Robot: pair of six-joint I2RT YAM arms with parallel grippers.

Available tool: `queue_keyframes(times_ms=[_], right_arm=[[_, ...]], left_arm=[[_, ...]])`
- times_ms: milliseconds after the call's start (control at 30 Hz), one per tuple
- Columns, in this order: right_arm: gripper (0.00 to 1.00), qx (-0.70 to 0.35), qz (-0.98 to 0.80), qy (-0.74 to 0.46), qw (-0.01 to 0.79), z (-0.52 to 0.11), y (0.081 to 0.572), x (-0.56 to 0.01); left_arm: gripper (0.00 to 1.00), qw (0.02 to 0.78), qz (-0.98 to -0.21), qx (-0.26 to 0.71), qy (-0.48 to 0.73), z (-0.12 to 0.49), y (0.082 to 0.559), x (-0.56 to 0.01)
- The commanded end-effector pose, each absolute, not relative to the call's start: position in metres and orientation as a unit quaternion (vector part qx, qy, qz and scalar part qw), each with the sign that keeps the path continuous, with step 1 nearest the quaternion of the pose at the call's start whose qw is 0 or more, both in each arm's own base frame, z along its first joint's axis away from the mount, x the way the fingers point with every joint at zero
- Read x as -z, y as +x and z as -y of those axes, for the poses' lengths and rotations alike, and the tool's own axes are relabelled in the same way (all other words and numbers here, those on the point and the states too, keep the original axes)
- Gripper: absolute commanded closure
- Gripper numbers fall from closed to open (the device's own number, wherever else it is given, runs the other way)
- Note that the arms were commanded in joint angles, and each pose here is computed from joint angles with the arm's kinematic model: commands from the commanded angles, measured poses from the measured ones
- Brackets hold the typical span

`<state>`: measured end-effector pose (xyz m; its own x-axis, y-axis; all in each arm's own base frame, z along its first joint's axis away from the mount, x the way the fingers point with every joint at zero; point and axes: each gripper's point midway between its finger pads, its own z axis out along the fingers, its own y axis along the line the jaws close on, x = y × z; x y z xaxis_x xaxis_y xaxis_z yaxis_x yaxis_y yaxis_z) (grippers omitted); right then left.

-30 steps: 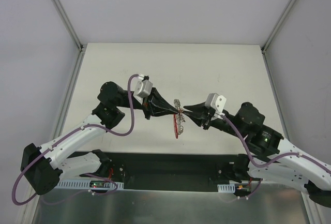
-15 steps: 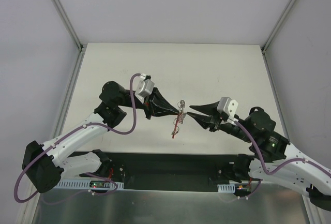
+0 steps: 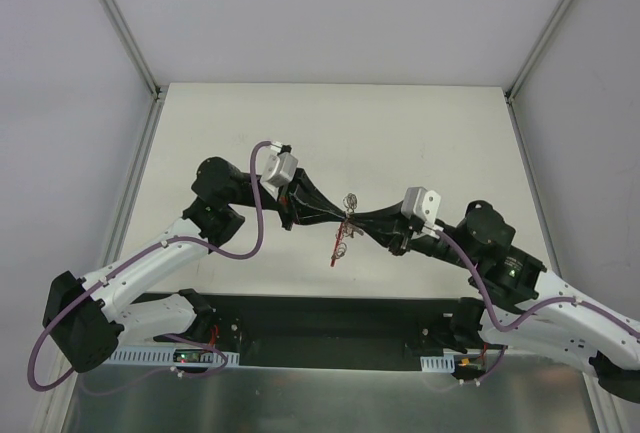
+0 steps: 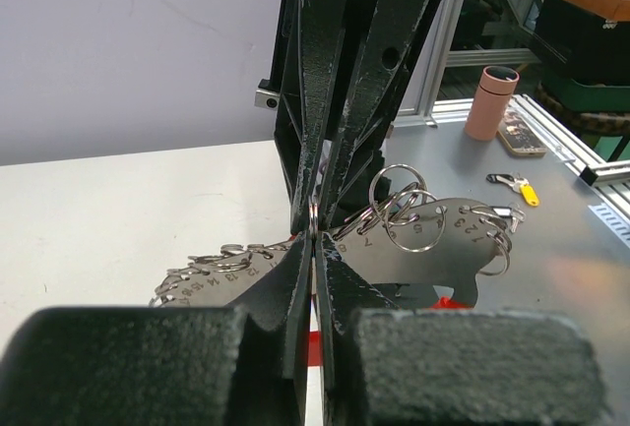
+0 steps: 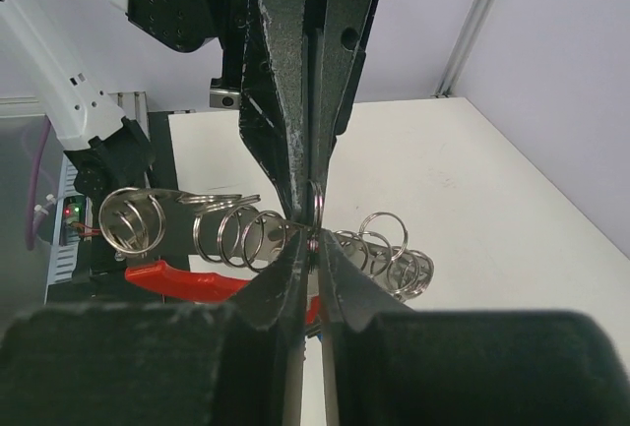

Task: Remove the keys from the keyring

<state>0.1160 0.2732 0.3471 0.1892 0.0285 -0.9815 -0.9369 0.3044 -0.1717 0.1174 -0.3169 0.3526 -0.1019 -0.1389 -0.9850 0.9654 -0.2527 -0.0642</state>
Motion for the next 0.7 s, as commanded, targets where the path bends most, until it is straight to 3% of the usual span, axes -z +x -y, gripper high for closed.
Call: queue_keyframes(times_ms=[0,167,200,333,367,467,667], right_arm=[[0.92,-0.400,-0.483,-0.432,0.648,-0.274,0.114,-0.370],[0.93,-0.399,-0.490,-0.435,0.642,-0.279,0.117,-0.367],[0.99,-0.398,-0.491,-0.435,0.641,-0.280,0.117,-0.365],[0.99,-0.392,-0.493,-0.433,0.644,-0.278,0.119,-0.365],[0.99,-0.390,-0.493,-0.433,0.646,-0.277,0.120,-0.365],[0.99,-0.367,-0.505,-0.431,0.652,-0.268,0.125,-0.366],[0.99,-0.341,-0.521,-0.448,0.642,-0.259,0.126,-0.362]], left_arm=[[1.00,0.478,-0.370,0.610,0.511,0.312,0.113,-0.372],[1.00,0.479,-0.368,0.611,0.512,0.313,0.113,-0.372],[1.00,0.479,-0.368,0.611,0.512,0.313,0.113,-0.372],[1.00,0.475,-0.386,0.608,0.505,0.315,0.118,-0.367],[0.98,0.471,-0.396,0.607,0.503,0.316,0.120,-0.364],[0.80,0.463,-0.410,0.598,0.509,0.316,0.122,-0.356],[0.66,0.465,-0.432,0.583,0.508,0.315,0.127,-0.349]])
